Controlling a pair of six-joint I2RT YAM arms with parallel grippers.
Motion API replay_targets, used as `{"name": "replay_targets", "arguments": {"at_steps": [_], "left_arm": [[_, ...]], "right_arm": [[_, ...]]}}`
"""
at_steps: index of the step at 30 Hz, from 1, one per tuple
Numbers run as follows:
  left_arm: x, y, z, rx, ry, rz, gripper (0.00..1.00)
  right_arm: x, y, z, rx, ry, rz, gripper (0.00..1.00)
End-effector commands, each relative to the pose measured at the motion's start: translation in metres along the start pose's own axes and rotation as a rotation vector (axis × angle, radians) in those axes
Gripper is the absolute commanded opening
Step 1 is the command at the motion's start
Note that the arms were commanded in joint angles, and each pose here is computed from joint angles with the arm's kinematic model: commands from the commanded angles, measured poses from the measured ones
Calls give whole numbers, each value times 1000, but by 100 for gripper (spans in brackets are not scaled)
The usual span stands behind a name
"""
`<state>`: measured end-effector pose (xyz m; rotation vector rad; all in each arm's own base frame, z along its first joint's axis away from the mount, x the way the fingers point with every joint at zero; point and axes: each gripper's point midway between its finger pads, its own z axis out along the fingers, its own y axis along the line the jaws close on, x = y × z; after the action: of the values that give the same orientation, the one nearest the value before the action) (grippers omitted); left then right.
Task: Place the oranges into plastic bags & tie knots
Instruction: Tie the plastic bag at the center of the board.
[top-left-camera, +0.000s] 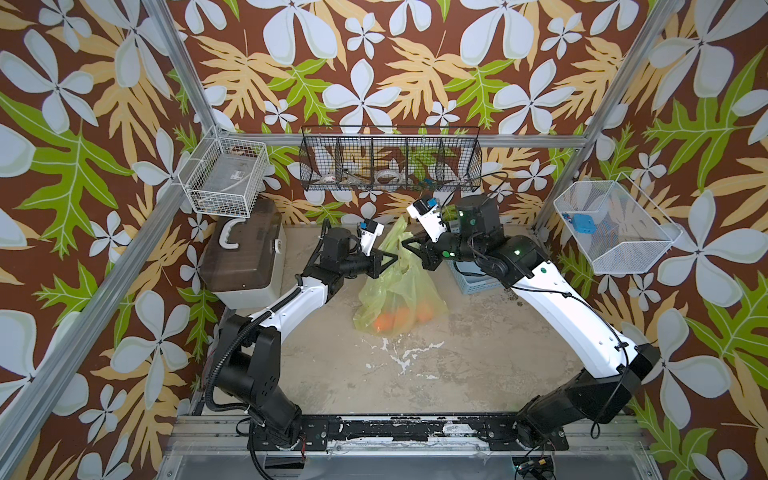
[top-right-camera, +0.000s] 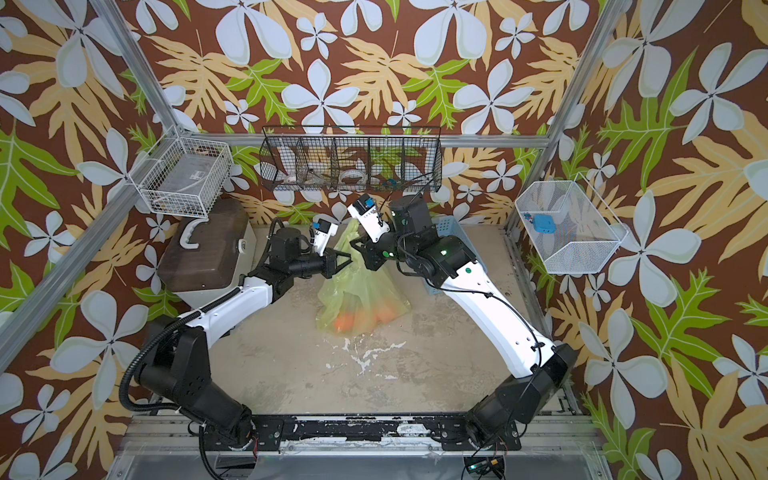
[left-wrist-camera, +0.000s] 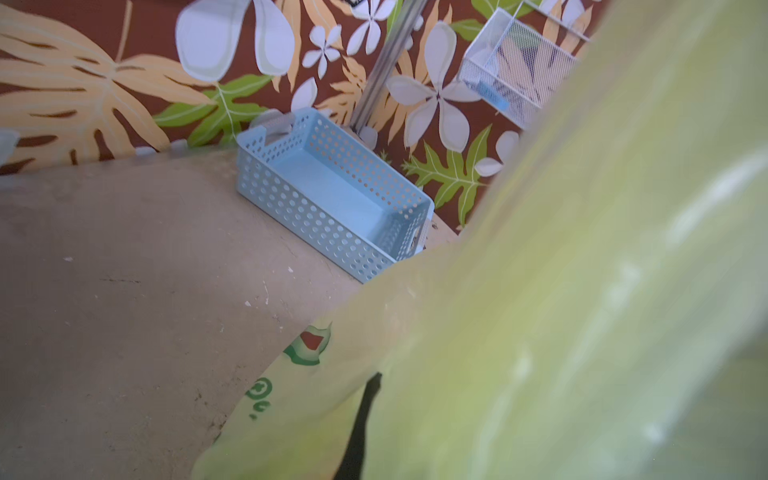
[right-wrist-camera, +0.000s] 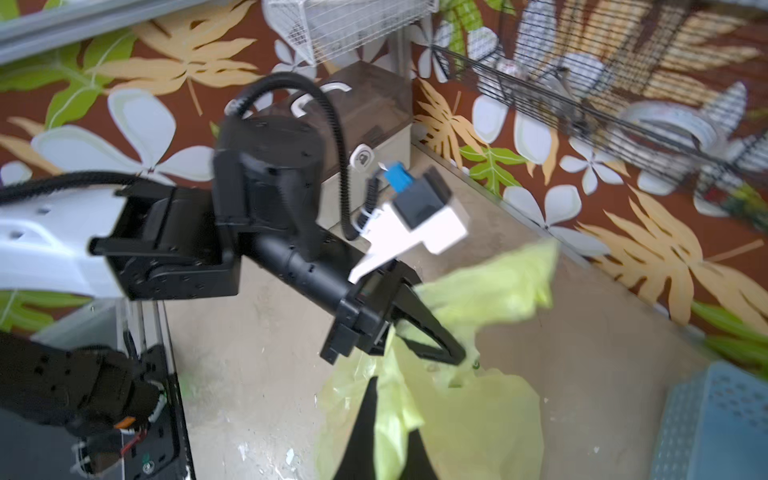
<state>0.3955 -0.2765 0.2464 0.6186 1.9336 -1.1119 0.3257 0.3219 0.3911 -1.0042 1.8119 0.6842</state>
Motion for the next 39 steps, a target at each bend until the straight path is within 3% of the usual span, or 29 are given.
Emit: {"name": "replay_targets", "arguments": {"at_steps": [1, 7, 19, 27, 34, 39], "left_arm": [[23, -15, 0, 87, 107, 32, 0], [24, -41, -14, 177, 111, 122, 0], [28, -55, -25, 223, 176, 201, 0], [31, -66, -28, 285, 191, 198, 0], [35, -75, -38, 297, 180, 235, 19], [33, -84, -43, 330, 163, 253, 25]], "right_arm": [[1, 13, 7, -86, 23, -190, 0], [47, -11, 38, -71, 206, -199, 0], [82, -22, 37, 17, 326, -172, 0], [91, -3, 59, -52, 348, -159, 0], [86, -15, 60, 19, 309, -145, 0], [88, -15, 60, 19, 295, -135, 0]]}}
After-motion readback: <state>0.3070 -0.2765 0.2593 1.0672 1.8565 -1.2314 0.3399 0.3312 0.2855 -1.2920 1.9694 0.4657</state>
